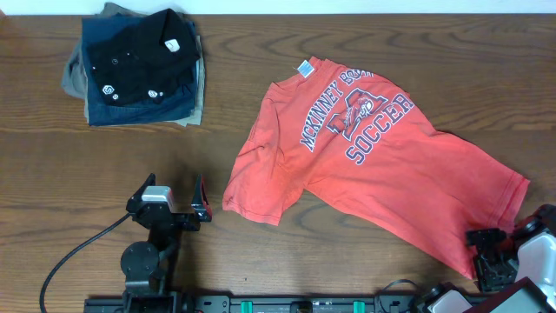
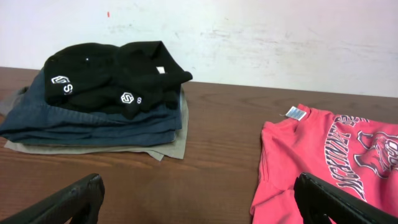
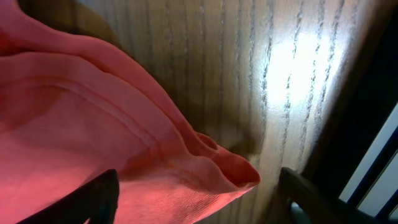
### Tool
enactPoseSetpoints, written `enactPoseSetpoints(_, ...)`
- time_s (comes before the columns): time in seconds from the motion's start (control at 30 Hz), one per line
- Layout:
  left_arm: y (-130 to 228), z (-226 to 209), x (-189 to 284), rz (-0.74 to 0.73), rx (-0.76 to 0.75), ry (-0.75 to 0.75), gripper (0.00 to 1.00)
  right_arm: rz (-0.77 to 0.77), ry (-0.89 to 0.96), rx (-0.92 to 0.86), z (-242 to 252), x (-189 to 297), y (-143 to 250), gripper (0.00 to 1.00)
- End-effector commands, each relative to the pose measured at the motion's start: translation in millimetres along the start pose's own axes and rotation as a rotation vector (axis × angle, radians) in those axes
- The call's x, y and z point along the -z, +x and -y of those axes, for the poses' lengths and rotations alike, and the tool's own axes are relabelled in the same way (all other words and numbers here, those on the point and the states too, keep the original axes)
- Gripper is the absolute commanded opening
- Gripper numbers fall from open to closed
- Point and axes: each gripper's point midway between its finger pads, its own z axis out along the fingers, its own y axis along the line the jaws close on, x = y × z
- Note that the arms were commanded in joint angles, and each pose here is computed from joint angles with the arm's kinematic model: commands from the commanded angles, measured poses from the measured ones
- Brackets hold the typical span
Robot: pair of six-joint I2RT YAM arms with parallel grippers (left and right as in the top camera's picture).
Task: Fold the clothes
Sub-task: 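Grasp the t-shirt's lower right hem with the right gripper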
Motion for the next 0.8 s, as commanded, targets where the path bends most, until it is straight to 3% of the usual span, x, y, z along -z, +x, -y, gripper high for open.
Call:
enactPoseSetpoints(0.0,15,1,-1,-0.046,0.002,0.010,0.98,-0.001,0.017,-0.016,6,-4,1,0.74)
enactPoseSetpoints(0.2,15,1,-1,-0.046,0.002,0.010,0.98,-0.011,0.004,-0.018,5,-11,6,0.59)
enactPoseSetpoints(0.43,15,1,-1,-0.046,0.001,0.010,0.98,-0.023,-0.013,-0.021,4,-16,10,0.48)
enactPoseSetpoints(0.77,15,1,-1,-0.046,0.001,0.010,0.98,-0.031,-0.008,-0.022,4,-14,11,0.09)
